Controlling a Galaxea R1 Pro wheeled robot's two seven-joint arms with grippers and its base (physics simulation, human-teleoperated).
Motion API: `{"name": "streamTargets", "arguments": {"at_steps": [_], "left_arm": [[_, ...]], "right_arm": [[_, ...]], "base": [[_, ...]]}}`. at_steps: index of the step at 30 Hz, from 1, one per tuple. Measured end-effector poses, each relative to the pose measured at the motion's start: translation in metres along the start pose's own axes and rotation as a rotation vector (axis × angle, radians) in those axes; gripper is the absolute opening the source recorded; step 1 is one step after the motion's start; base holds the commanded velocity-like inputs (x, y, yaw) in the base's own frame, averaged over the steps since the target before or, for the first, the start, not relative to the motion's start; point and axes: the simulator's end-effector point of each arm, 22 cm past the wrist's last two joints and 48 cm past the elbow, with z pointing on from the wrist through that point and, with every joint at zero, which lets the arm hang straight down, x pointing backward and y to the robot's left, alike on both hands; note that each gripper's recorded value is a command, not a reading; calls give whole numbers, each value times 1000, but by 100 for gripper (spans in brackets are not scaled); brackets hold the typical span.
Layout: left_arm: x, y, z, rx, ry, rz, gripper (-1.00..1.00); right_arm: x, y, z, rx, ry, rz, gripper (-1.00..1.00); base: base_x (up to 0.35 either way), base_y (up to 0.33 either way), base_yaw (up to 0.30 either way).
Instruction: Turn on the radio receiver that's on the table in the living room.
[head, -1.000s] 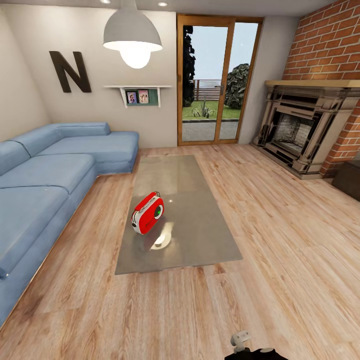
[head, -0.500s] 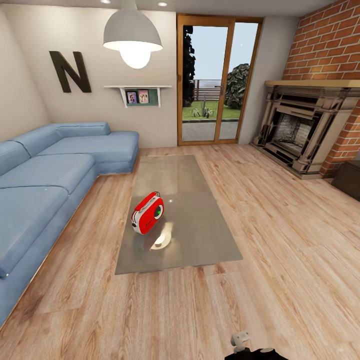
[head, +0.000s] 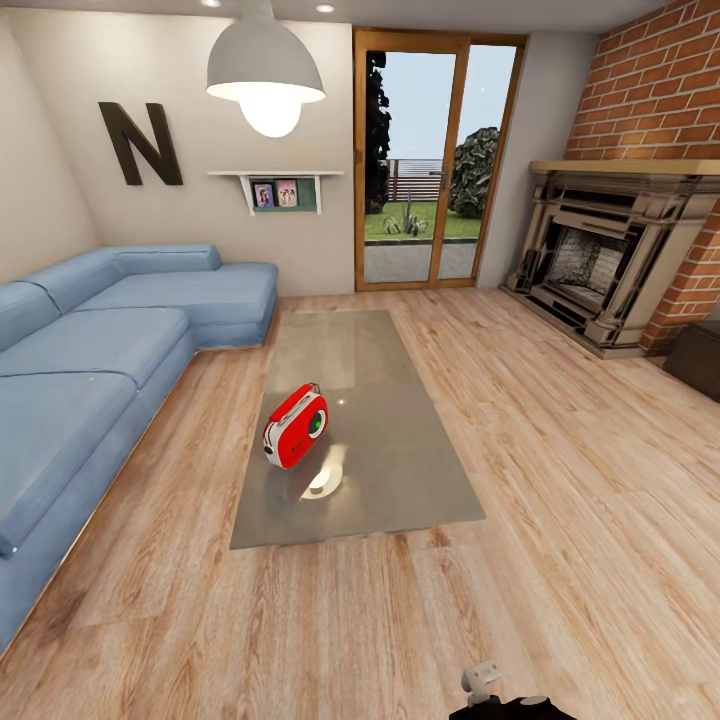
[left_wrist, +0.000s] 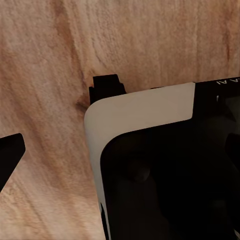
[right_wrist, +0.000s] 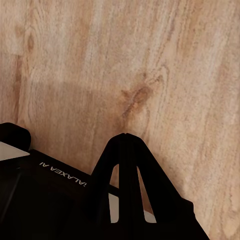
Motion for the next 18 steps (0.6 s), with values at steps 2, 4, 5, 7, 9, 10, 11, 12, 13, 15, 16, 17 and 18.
{"name": "streamTargets", "arguments": {"at_steps": [2,4,5,7,9,10,11,12,13,15,16,17,18], "left_arm": [[0,0,0,0,0,0,100],[0,0,0,0,0,0,100],[0,0,0,0,0,0,100],[0,0,0,0,0,0,100],[0,0,0,0,0,0,100],[0,0,0,-1,0,0,100],[0,0,0,-1,0,0,100],[0,0,0,-1,0,0,100],[0,0,0,0,0,0,100],[0,0,0,0,0,0,100],[0,0,0,0,0,0,100],[0,0,0,0,0,0,100],[0,0,0,-1,0,0,100]], "right_arm": [[0,0,0,0,0,0,-100],[0,0,0,0,0,0,-100],[0,0,0,0,0,0,-100],[0,0,0,0,0,0,-100],[0,0,0,0,0,0,-100],[0,0,0,0,0,0,-100],[0,0,0,0,0,0,-100],[0,0,0,0,0,0,-100],[0,0,0,0,0,0,-100],[0,0,0,0,0,0,-100],[0,0,0,0,0,0,-100],[0,0,0,0,0,0,-100],[0,0,0,0,0,0,-100]], "base": [[0,0,0],[0,0,0],[0,0,0],[0,0,0],[0,0,0],[0,0,0],[0,0,0],[0,0,0],[0,0,0],[0,0,0],[0,0,0],[0,0,0],[0,0,0]]}}
